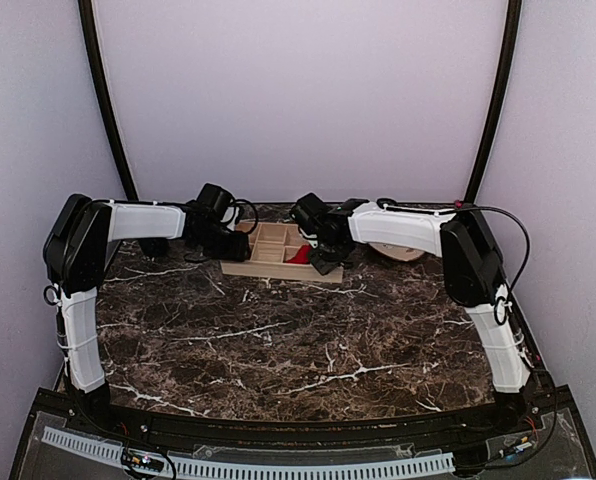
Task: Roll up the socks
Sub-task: Place the sock in the storage box.
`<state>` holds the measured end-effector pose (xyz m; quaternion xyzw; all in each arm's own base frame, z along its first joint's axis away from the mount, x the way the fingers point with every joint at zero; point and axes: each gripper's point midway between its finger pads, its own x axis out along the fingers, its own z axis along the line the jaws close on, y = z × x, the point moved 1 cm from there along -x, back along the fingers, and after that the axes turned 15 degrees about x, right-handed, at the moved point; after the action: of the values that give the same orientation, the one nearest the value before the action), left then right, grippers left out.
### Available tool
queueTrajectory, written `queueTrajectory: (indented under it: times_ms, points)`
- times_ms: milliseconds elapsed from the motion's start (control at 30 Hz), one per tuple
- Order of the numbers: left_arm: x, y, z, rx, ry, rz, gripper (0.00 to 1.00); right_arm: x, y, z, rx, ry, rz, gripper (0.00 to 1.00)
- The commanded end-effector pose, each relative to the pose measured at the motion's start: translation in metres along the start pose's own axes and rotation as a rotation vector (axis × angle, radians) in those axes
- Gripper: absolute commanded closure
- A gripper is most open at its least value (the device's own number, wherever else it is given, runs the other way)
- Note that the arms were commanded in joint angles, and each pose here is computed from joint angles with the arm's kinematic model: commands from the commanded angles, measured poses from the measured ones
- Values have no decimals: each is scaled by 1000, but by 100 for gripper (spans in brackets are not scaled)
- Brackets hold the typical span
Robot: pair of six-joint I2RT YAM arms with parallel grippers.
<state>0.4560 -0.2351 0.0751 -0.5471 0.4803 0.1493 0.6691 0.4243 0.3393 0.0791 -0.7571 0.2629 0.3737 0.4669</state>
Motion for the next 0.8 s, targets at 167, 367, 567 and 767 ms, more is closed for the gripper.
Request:
queueTrajectory:
  times_ms: [167, 367, 567, 767]
  points:
    - [3, 10, 1, 4, 15, 29, 51, 6, -8, -23, 228, -235, 99, 100]
    - [5, 9, -1, 5, 26, 27, 51, 8, -11, -23, 278, -322, 143, 100]
    - [8, 10, -2, 8, 28, 33, 51, 9, -8, -16, 268, -380, 207, 100]
    - [9, 10, -2, 7, 34, 37, 52, 10, 1, -15, 233, -389, 277, 94]
